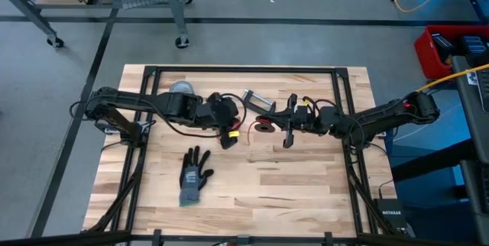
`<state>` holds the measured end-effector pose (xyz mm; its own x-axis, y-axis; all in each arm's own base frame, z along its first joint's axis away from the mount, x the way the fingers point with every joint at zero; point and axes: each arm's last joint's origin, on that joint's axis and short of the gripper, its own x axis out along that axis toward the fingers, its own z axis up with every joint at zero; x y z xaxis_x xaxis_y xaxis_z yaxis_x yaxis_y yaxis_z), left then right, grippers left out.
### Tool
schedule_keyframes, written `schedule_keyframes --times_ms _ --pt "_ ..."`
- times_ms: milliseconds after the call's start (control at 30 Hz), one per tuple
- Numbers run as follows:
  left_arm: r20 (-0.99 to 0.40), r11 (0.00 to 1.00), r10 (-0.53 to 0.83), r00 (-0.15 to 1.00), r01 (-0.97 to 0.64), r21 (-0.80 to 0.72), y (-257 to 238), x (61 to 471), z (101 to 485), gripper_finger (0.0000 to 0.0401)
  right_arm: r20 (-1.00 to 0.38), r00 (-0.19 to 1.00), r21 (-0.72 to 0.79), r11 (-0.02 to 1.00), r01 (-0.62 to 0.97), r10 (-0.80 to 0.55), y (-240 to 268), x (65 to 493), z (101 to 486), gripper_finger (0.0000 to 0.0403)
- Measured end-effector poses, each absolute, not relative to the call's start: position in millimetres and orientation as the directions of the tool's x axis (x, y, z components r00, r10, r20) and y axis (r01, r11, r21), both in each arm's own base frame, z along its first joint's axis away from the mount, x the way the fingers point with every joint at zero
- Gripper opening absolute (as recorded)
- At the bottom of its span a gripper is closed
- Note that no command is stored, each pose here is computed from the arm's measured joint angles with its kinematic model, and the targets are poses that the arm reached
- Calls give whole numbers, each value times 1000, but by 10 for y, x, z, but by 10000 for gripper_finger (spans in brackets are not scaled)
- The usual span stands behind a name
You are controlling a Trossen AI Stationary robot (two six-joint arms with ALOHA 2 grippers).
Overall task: Coil cords
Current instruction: Coil the red wire onto the spool
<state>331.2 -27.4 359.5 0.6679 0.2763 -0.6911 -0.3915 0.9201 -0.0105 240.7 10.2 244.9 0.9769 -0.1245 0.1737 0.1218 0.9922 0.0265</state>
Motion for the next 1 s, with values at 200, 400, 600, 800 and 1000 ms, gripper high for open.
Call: schedule_keyframes --times_ms 200,400,600,800,1000 --pt "-788 927 276 550 -369 67 -293 3244 3454 29 234 964 0 991 130 -127 96 2309 2589 5" --pt "-833 925 279 477 -366 100 -326 3355 3250 97 256 953 -27 984 177 -165 73 2119 2754 5" --pt "-863 935 288 415 -317 160 -351 3590 2925 140 232 956 -49 980 194 -178 53 1872 2874 5" --pt "-794 911 376 477 -347 223 -396 3951 2595 143 294 937 -41 977 210 -189 33 1615 3025 5" --pt "-696 896 434 573 -352 269 -436 4192 2469 143 287 929 -43 965 258 -235 6 1405 3069 5"
